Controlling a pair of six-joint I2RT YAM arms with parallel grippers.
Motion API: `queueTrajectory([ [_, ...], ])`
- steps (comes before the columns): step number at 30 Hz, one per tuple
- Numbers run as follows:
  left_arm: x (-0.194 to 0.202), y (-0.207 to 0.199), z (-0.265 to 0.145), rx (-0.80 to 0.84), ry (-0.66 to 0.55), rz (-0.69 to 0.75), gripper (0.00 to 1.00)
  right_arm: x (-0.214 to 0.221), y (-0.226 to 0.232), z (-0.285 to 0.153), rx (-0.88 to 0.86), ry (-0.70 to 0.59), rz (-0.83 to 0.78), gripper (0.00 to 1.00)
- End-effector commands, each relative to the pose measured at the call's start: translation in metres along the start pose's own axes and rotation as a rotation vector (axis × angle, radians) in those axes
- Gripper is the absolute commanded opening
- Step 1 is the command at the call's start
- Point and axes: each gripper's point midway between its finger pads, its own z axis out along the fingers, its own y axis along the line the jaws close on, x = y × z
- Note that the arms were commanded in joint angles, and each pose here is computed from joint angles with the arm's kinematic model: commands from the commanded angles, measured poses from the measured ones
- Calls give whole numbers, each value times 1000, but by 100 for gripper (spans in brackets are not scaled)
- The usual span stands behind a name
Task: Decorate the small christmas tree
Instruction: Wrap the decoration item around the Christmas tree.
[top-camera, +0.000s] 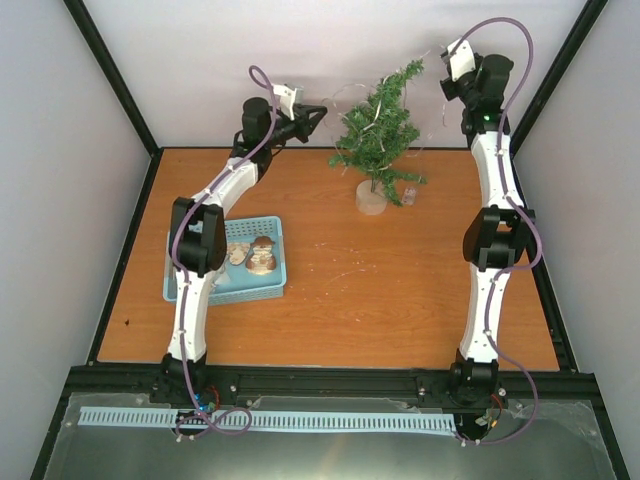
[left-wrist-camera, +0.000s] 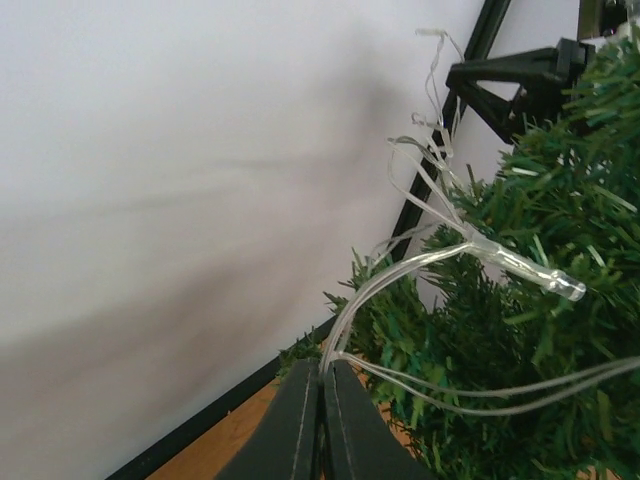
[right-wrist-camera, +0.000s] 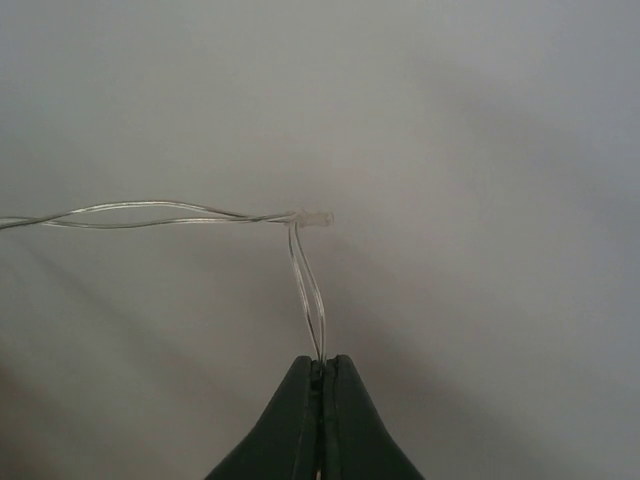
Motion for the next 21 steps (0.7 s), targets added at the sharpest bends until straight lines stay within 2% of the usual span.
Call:
queueTrajectory([
  [1, -29, 6, -1, 4, -46, -42, 1, 27, -11, 0, 37, 80, -32, 3],
  [7, -26, 2, 4, 57, -41, -98, 1, 50, -21, -7, 55, 170, -38, 3],
  [14, -23, -1, 4, 80, -27, -129, 13, 63, -26, -19, 47, 254, -31, 3],
  [16, -22, -3, 3, 83, -15, -136, 21, 68, -29, -23, 50, 278, -17, 3],
  [21, -21, -9, -2, 85, 9, -124, 22, 76, -43, -36, 70, 321, 41, 3],
])
